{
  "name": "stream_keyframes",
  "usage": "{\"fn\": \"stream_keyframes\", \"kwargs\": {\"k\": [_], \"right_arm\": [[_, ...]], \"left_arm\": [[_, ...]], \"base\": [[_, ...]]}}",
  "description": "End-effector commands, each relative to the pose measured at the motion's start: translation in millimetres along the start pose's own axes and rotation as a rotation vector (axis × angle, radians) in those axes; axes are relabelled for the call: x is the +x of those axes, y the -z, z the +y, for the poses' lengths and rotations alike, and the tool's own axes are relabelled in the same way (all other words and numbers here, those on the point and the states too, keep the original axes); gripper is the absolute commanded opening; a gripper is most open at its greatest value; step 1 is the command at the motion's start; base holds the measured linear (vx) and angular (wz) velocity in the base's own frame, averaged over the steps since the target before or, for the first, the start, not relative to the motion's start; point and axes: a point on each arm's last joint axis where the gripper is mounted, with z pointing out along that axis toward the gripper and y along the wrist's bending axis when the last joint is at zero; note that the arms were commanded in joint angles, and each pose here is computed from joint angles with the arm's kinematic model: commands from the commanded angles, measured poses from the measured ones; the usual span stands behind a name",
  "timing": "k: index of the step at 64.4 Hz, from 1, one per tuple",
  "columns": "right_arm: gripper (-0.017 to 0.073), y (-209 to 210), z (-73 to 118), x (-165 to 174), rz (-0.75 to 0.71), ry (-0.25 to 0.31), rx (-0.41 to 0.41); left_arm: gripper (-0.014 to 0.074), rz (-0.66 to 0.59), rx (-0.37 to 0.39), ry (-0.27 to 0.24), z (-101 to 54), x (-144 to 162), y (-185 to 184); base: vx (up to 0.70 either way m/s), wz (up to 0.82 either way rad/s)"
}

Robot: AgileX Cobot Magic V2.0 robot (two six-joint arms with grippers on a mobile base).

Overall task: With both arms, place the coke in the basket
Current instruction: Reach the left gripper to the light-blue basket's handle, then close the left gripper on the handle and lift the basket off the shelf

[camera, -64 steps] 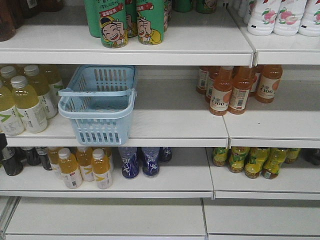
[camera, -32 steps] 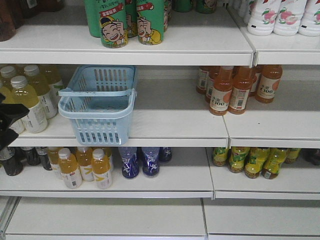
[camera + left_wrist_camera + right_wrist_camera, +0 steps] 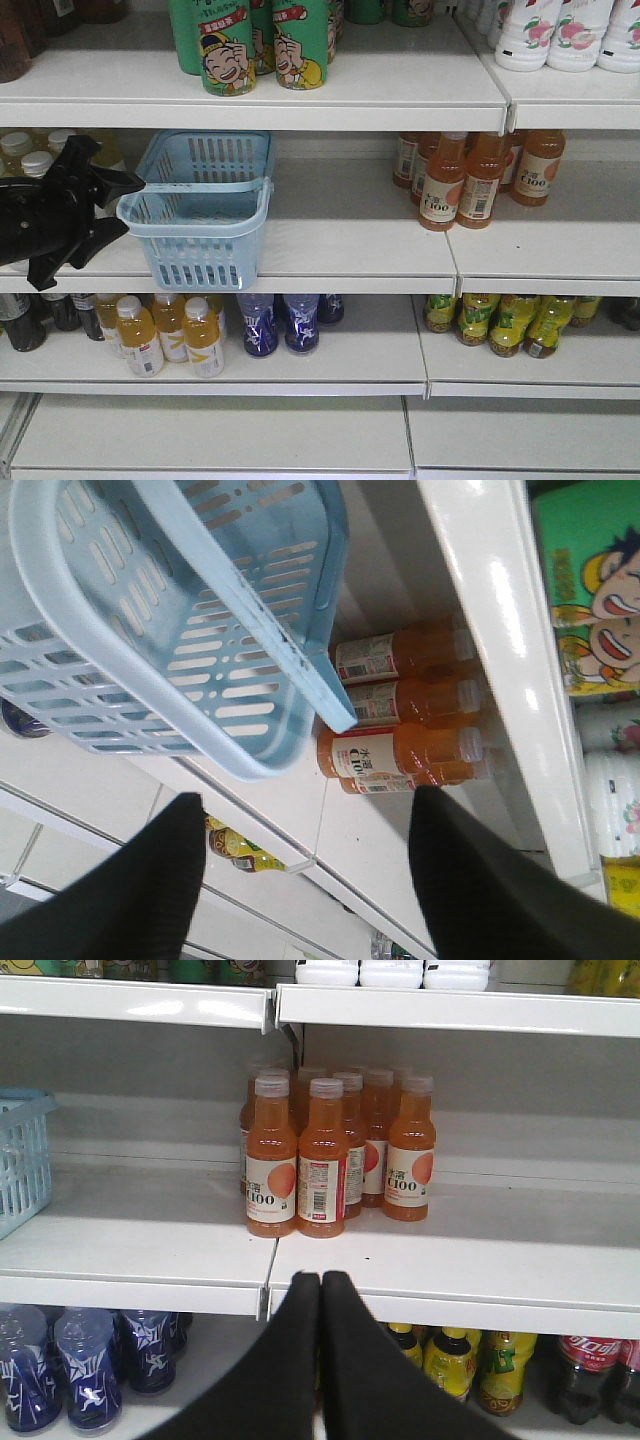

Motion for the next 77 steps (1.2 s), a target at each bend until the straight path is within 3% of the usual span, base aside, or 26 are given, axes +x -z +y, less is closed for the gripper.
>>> {"fn": "stream_keyframes", "kwargs": {"k": [1, 25, 50, 58, 63, 70, 74, 77], "right_arm": [[-0.001, 0.8, 0.0, -4.7, -0.077, 0.011, 0.004], [-0.001, 0.8, 0.0, -4.7, -0.077, 0.011, 0.004], [-0.001, 0.8, 0.0, -4.7, -0.077, 0.011, 0.004], [-0.001, 0.8, 0.0, -4.7, -0.077, 0.011, 0.004], [-0.001, 0.8, 0.0, -4.7, -0.077, 0.011, 0.004], [-0.001, 0.8, 0.0, -4.7, -0.077, 0.011, 0.004], [-0.001, 0.8, 0.0, -4.7, -0.077, 0.011, 0.004], [-0.001, 0.8, 0.0, -4.7, -0.077, 0.011, 0.004]], "left_arm": [[0.0429, -0.003, 0.087, 0.064, -18.9, -9.3, -6.9], [0.0429, 0.101, 0.128, 0.073, -20.2, -30.0, -64.5], [0.0409, 0.085, 0.159, 0.053, -28.8, -49.0, -92.0], [0.0326, 0.143, 0.198, 0.051, -30.3, -49.8, -103.6], [0.0244, 0.162, 0.205, 0.074, -28.4, -51.2, -110.9], [0.0083, 0.166, 0.176, 0.144, -18.9, -51.9, -118.6], [-0.0008, 0.175, 0.174, 0.151, -16.9, -51.2, -120.2], [-0.0009, 0.183, 0.179, 0.145, -17.1, -50.5, -120.2]], "base": [[0.0, 0.0], [0.0, 0.0], [0.0, 0.0], [0.0, 0.0], [0.0, 0.0], [0.0, 0.0], [0.0, 0.0], [0.0, 0.0]]}}
